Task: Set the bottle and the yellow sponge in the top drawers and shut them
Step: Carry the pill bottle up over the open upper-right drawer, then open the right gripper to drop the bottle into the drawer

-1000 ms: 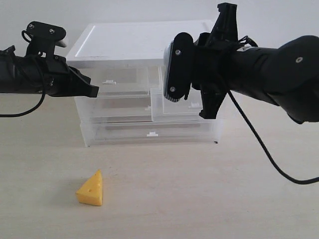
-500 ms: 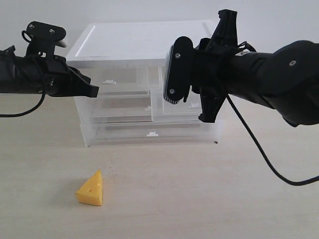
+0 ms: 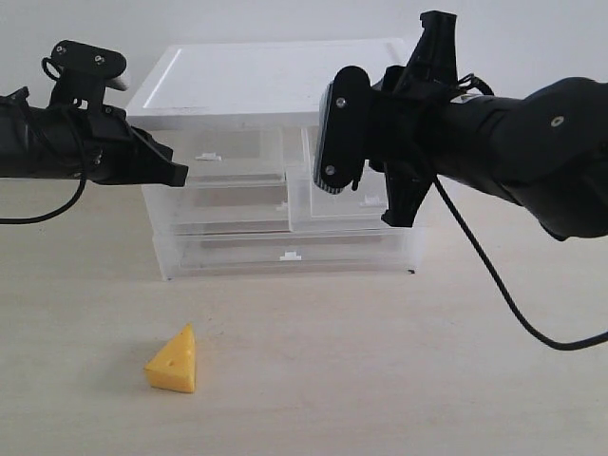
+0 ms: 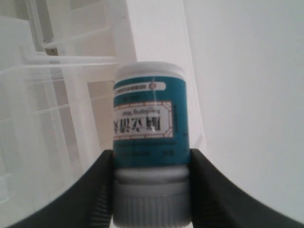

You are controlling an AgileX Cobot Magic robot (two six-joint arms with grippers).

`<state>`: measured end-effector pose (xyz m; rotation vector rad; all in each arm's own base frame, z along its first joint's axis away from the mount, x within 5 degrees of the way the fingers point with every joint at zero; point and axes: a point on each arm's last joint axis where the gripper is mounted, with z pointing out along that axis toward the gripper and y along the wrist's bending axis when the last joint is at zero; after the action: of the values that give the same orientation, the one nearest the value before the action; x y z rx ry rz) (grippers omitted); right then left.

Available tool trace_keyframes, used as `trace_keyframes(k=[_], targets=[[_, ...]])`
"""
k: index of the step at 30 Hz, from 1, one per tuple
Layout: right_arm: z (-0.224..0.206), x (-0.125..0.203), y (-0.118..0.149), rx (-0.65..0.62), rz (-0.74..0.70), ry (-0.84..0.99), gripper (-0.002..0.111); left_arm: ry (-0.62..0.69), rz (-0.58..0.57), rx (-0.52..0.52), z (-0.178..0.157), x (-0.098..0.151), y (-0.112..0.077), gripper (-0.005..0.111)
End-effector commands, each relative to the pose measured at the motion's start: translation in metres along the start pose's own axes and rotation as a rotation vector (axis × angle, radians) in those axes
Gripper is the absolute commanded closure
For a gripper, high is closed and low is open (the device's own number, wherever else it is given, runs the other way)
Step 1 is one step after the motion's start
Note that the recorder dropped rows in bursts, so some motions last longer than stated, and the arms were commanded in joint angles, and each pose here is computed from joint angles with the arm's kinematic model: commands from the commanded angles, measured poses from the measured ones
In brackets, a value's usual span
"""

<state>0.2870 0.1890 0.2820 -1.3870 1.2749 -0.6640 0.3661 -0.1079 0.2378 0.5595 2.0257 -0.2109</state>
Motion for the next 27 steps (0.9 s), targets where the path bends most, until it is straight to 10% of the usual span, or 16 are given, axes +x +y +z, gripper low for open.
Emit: trace_keyframes(k=[1,27], targets=[[0.0004,0.001,-0.0045,0.02,-0.004,0.006,0.072,0.003,0.003,0.001,-0.0001,0.0015,0.0007,0.103],[0.0002,0.0033,-0.0055,0.034,0.047,0.037,0.059,0.003,0.013,0.001,-0.0001,0.0015,0.0007,0.103]])
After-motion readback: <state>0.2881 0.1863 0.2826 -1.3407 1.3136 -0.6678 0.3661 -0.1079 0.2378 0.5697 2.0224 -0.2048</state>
